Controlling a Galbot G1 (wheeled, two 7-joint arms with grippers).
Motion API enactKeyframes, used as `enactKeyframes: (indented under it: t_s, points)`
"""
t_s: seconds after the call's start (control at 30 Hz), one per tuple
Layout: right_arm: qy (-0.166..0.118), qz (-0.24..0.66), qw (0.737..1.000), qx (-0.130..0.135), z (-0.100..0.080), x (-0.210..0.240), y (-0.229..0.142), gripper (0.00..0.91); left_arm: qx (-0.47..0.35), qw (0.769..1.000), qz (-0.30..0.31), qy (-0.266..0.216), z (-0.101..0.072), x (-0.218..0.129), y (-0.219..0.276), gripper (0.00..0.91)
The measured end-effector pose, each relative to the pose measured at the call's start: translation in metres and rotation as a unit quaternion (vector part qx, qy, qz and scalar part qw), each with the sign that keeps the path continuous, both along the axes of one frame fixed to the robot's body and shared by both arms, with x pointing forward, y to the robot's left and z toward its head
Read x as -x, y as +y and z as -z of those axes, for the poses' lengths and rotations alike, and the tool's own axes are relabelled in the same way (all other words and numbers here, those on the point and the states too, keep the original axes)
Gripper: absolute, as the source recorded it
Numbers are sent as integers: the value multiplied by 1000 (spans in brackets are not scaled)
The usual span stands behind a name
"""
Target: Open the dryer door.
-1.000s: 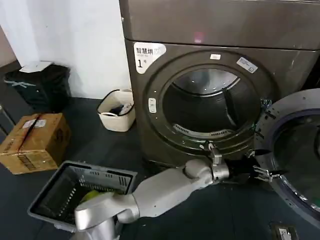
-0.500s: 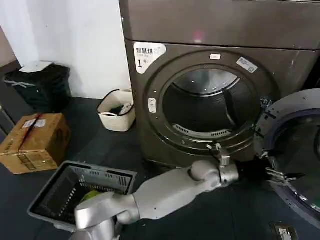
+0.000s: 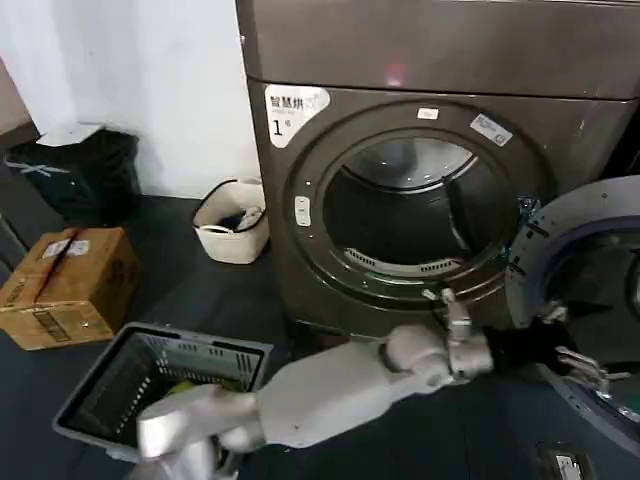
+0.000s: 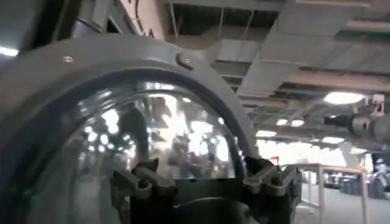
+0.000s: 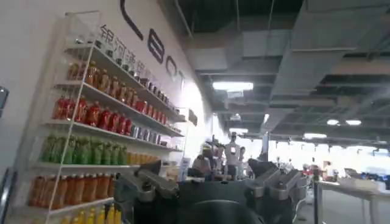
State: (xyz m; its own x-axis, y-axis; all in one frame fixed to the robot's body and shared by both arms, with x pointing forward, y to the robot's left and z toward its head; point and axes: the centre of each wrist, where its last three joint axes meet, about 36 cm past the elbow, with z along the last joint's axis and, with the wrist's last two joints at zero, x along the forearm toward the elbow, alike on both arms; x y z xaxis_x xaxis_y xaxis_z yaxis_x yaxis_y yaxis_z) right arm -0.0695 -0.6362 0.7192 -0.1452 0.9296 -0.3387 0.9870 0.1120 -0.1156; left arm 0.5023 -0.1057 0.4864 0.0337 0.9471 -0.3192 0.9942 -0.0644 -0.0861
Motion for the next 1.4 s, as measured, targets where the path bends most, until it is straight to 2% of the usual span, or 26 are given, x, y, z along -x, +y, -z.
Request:
enactKeyframes:
  t_s: [0.43, 0.57, 0.73, 0.93, 1.1, 1.4]
  points:
    - [1, -1, 1000, 6, -4, 2, 3, 907, -20, 998, -43, -43, -9, -5, 66, 907]
    - [1, 1, 1000, 7, -6, 4, 3, 907, -45, 993, -52, -92, -14, -7, 84, 907]
    - [3, 4, 1000, 11, -9, 5, 3, 907, -64, 989, -59, -121, -22, -8, 114, 907]
    - [10, 8, 1000, 10, -8, 4, 2, 907, -88, 976, -93, -179, -27, -12, 154, 907]
    - [10, 9, 1000, 11, -8, 3, 2, 907, -132, 962, -132, -199, -37, -20, 190, 907]
    - [12, 9, 1000, 11, -8, 2, 1, 907, -185, 944, -180, -204, -42, -17, 265, 907]
